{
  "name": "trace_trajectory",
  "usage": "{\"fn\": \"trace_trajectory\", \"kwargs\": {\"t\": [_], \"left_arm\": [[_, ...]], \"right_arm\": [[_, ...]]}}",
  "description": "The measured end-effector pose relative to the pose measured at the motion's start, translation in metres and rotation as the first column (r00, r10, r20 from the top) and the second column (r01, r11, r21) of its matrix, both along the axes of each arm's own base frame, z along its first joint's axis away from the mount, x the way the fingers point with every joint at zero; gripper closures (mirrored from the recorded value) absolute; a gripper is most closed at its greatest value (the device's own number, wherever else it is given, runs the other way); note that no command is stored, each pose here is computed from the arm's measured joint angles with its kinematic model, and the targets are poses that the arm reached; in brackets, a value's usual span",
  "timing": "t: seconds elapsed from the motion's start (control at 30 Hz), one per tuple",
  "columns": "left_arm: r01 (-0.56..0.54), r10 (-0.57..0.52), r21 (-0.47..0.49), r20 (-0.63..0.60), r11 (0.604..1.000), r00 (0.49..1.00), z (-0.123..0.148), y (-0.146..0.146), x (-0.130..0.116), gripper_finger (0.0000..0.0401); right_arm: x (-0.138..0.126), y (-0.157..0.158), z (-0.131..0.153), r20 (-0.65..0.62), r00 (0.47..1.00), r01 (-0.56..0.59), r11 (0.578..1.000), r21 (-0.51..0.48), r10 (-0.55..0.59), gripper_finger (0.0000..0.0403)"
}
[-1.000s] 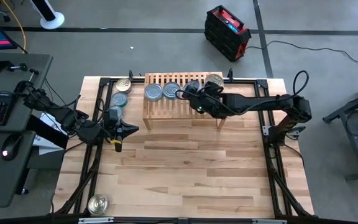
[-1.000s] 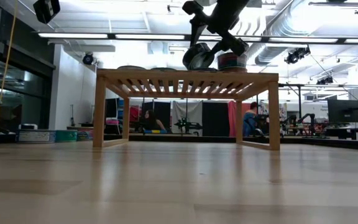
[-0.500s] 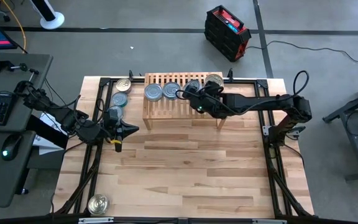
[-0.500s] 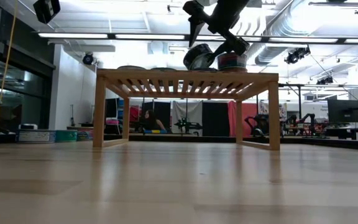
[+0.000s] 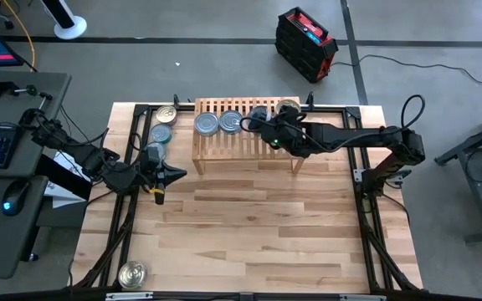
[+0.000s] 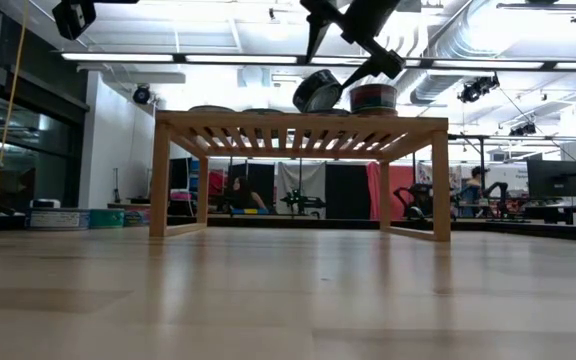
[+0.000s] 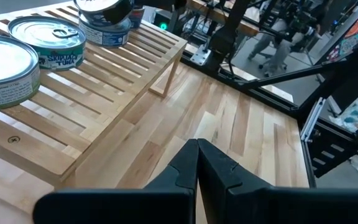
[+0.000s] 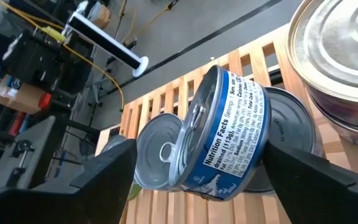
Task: Stack canned seafood by type on shelf
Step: Stack the blue tuna can on the blue tuna can on the shelf
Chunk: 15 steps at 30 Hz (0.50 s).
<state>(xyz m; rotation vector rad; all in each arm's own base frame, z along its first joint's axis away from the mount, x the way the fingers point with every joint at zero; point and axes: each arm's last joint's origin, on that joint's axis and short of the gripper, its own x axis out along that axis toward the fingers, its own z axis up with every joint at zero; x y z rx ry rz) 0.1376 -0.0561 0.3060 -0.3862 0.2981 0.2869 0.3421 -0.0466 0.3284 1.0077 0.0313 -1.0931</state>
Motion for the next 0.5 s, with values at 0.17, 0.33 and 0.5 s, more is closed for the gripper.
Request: {"fn": "trace_trajectory", "kwargs": {"t": [0.17, 0.33, 0.5], "left_arm": [[0.0, 0.0, 0.0, 0.0, 1.0, 1.0, 0.0, 0.0, 0.0, 0.0401], [0.0, 0.0, 0.0, 0.0, 1.0, 1.0, 0.0, 0.0, 0.0, 0.0401], [0.0, 0.0, 0.001, 0.0, 1.0, 1.0, 0.0, 0.0, 0.0, 0.0401]], "right_arm": [[0.0001, 0.0002, -0.0003, -0.037, 0.999, -0.031, 0.999, -0.018, 0.031, 0.0069], [-0.0026, 0.0003, 0.0001, -0.073, 0.996, -0.045, 0.999, -0.029, 0.042, 0.0069], [-0.0068, 0.0008, 0.002, -0.089, 0.995, -0.051, 0.998, -0.021, 0.049, 0.0069]]}}
